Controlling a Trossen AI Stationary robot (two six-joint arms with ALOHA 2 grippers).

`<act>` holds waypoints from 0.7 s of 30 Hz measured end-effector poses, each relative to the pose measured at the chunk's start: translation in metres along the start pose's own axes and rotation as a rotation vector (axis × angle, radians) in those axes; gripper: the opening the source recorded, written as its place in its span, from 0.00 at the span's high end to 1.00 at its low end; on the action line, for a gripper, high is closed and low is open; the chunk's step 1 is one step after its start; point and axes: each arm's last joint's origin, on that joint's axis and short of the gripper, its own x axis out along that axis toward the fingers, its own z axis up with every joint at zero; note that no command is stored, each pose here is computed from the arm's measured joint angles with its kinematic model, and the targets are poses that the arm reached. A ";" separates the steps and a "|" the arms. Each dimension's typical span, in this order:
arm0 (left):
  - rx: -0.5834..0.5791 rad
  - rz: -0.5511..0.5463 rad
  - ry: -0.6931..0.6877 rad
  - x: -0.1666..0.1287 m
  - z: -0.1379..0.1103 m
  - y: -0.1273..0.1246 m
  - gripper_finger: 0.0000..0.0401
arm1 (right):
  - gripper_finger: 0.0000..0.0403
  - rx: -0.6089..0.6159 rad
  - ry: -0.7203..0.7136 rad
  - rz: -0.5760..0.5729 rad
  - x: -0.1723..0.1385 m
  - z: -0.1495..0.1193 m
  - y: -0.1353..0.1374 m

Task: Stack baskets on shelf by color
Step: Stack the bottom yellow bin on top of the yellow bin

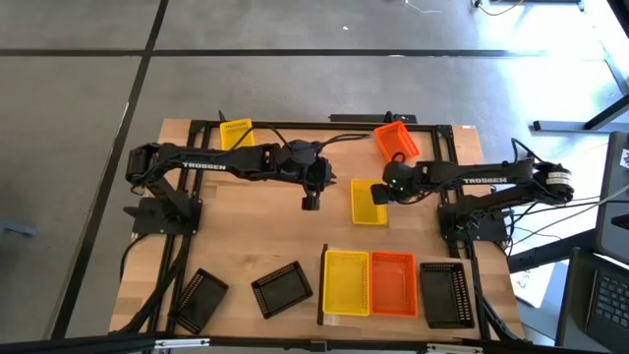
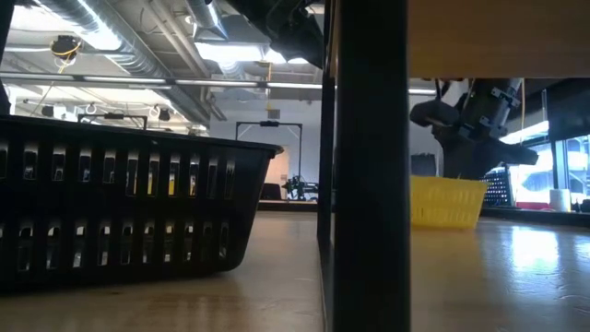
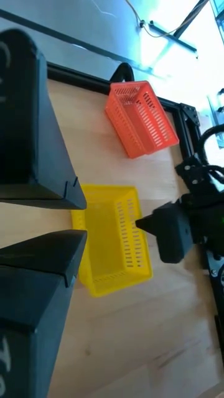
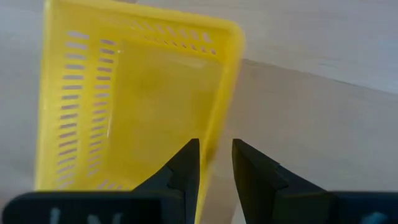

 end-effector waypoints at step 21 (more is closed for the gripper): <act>0.000 0.000 0.000 0.000 0.000 0.000 0.86 | 0.98 -0.084 -0.074 0.010 0.019 0.006 0.008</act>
